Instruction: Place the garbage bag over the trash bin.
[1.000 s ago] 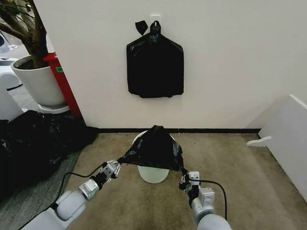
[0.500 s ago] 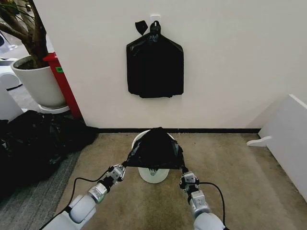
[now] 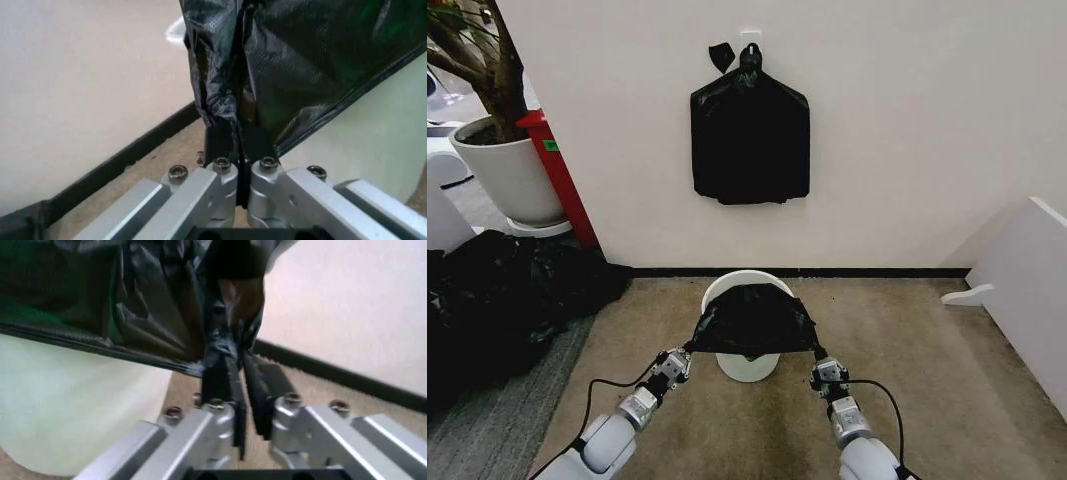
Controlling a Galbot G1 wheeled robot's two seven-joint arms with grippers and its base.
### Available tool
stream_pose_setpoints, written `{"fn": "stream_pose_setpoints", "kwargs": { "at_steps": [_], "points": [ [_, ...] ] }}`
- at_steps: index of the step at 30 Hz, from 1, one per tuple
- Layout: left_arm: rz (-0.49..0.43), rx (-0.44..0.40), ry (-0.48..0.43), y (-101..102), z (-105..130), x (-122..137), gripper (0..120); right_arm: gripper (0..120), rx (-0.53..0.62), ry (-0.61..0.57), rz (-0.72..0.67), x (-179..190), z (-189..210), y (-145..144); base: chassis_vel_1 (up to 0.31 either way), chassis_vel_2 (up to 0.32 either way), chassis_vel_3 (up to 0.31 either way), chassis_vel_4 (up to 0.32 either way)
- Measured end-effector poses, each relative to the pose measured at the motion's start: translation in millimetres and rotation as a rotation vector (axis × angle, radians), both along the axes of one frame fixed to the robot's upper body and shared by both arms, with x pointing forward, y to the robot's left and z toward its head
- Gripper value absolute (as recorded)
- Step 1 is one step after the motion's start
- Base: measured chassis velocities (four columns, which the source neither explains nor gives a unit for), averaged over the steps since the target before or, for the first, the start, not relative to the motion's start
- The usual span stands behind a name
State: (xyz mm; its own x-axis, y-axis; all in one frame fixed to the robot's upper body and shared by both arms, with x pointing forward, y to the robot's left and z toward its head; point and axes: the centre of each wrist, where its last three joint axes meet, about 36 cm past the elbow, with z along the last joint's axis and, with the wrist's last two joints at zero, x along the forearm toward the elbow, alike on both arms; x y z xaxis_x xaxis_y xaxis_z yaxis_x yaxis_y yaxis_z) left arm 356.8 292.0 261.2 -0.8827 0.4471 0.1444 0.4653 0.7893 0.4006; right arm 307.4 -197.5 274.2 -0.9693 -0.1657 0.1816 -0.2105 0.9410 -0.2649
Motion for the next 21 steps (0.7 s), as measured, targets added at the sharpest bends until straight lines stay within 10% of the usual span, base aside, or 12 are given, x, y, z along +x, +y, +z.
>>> {"fn": "stream_pose_setpoints", "kwargs": {
  "at_steps": [21],
  "points": [
    [-0.249, -0.058, -0.175, 93, 63, 26, 79, 86, 0.107, -0.255, 0.418, -40, 46, -53, 0.0, 0.0, 0.0, 0.0]
  ]
}}
